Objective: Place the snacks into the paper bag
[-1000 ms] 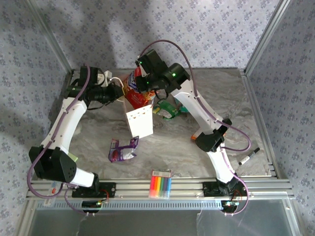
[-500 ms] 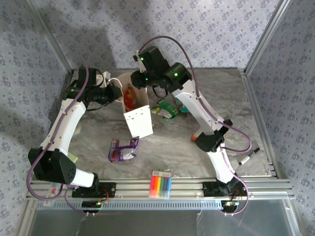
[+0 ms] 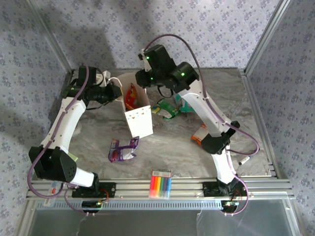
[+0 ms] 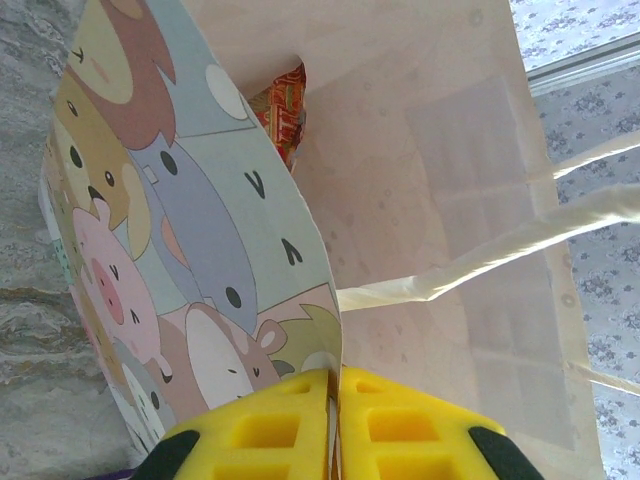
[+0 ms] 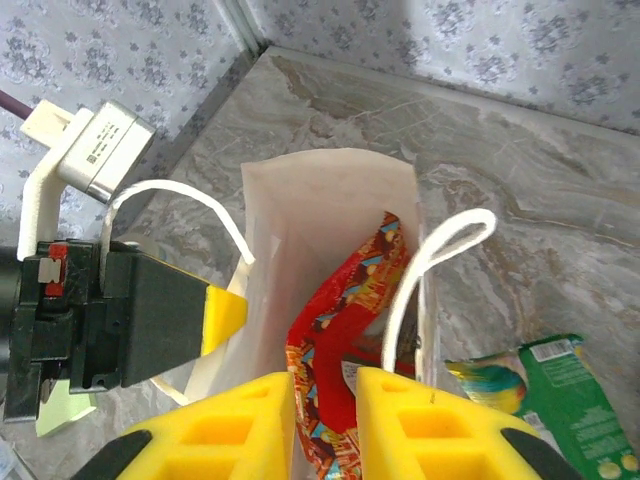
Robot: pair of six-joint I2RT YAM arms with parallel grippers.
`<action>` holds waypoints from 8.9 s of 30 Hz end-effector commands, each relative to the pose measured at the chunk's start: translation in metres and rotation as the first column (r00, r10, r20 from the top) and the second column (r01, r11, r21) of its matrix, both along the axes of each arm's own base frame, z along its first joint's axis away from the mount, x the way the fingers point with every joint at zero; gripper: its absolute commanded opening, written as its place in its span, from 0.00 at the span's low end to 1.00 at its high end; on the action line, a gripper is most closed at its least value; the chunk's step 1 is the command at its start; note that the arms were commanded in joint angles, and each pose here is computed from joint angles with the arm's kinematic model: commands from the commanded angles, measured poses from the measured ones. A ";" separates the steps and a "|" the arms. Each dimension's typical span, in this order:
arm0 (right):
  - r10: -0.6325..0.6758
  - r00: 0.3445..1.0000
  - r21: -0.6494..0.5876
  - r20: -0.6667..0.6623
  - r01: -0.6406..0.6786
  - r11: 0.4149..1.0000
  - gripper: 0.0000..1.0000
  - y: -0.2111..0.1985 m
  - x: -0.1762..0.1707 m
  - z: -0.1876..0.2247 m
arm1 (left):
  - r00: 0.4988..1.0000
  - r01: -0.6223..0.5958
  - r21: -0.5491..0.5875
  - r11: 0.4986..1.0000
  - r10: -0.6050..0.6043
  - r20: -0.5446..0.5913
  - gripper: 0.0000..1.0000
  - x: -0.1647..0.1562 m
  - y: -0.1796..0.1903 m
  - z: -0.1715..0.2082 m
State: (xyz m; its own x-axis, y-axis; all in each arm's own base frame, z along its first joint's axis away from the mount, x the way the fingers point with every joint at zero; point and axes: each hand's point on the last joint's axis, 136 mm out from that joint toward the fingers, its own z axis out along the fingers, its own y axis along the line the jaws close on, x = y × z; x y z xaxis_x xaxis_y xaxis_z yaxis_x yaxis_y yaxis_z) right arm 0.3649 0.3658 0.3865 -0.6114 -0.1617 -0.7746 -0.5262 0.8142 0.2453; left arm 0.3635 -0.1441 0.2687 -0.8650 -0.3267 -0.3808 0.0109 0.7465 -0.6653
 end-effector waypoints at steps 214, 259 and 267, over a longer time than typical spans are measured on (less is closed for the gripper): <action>-0.035 0.879 -0.032 -0.476 0.022 0.999 0.81 0.060 -0.196 -0.291 | 0.996 -0.085 0.322 0.943 0.083 0.020 0.39 -0.024 0.041 -0.029; -0.048 0.791 -0.151 -0.611 -0.058 0.987 0.31 0.070 -0.191 -0.358 | 0.998 -0.061 0.315 0.947 0.059 0.016 0.39 -0.037 0.040 -0.032; -0.065 0.795 -0.164 -0.603 -0.043 0.985 0.16 0.054 -0.189 -0.354 | 0.997 -0.068 0.318 0.946 0.071 0.001 0.39 -0.038 0.042 -0.035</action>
State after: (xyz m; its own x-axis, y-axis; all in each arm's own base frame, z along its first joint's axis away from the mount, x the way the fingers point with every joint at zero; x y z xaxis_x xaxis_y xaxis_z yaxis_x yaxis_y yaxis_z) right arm 0.1766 0.4513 0.0459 -0.9414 -0.2340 -0.2430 -0.3245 0.8251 0.4624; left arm 0.3341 -0.1031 0.2337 -0.8415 -0.2518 -0.4779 -0.0503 0.9174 -0.3949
